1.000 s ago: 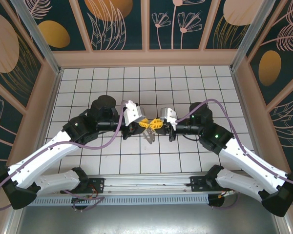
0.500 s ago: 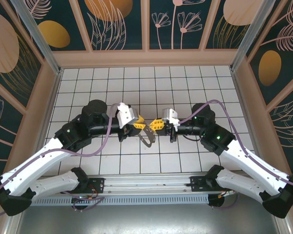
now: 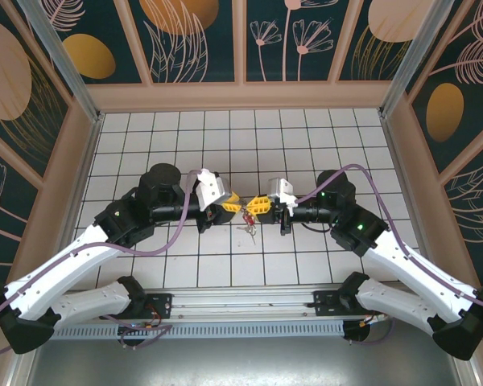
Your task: Put the keys on the keyring
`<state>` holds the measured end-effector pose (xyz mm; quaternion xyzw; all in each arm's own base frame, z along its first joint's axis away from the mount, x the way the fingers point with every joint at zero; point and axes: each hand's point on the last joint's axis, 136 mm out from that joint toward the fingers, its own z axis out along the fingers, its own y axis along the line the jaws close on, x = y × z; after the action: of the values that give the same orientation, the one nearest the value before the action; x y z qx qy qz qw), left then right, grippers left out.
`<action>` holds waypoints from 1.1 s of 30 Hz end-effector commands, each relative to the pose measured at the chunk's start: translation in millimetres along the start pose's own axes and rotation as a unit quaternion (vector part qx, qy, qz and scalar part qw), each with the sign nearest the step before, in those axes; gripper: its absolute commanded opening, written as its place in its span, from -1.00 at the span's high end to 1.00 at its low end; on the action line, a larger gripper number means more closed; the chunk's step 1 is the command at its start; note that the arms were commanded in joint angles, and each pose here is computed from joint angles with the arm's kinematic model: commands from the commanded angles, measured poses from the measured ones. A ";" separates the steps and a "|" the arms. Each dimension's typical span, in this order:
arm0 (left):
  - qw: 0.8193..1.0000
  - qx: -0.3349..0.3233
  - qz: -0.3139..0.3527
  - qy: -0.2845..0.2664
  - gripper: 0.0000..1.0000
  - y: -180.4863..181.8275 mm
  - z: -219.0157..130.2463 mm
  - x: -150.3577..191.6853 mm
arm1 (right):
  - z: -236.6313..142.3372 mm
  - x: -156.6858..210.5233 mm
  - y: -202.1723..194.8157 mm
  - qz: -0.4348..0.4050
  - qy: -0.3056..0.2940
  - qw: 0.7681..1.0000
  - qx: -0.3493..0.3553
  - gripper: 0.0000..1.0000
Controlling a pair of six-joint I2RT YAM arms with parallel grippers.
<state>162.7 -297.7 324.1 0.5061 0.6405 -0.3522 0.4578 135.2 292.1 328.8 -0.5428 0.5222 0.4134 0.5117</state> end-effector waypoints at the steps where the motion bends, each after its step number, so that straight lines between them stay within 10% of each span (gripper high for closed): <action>1: 0.999 0.027 0.006 -0.017 0.45 -9.7 -0.4 -10.5 | -5.3 -24.2 3.1 -0.024 -0.039 0.999 -0.001 1.00; 33: 0.999 0.050 -0.005 -0.021 0.38 -18.3 -2.9 -10.4 | -8.0 -24.9 -1.7 -0.026 -0.050 0.998 0.020 1.00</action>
<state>149.3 -299.7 325.9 0.5153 0.6275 -0.3823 0.4412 133.3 288.1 343.1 -0.5313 0.5075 0.4154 0.5362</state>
